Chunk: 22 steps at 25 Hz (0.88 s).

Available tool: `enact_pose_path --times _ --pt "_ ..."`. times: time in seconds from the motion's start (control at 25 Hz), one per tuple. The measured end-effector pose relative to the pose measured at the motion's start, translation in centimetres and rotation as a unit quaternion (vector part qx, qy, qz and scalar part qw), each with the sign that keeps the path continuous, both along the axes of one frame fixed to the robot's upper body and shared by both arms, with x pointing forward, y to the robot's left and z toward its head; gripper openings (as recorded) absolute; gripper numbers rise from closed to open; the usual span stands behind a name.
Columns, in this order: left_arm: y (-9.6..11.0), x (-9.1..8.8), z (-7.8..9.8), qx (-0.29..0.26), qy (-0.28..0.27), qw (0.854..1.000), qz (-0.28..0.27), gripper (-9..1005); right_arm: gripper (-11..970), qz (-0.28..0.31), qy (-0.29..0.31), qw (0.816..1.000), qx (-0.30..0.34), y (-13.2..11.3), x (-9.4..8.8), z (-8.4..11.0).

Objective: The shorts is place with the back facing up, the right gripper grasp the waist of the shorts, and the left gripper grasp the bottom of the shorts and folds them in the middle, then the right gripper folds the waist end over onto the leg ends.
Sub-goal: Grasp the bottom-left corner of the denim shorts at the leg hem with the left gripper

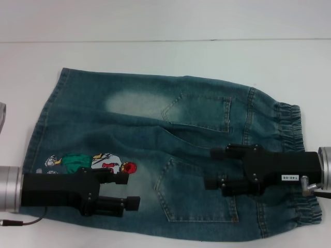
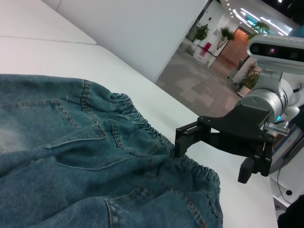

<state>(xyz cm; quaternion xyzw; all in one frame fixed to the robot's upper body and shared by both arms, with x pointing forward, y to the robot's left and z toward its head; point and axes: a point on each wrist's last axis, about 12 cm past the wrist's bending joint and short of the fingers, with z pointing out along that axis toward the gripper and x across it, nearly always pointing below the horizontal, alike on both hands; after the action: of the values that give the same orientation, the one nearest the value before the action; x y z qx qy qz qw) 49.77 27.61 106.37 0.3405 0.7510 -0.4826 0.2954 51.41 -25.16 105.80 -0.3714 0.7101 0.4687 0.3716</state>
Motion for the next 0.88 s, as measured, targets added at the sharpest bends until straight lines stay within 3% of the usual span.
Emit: enact_pose_path --times 0.88 --pt "0.0 0.09 -0.04 0.002 -0.001 1.0 0.005 887 913 -0.004 0.005 1.0 0.003 -0.18 -0.34 -0.21"
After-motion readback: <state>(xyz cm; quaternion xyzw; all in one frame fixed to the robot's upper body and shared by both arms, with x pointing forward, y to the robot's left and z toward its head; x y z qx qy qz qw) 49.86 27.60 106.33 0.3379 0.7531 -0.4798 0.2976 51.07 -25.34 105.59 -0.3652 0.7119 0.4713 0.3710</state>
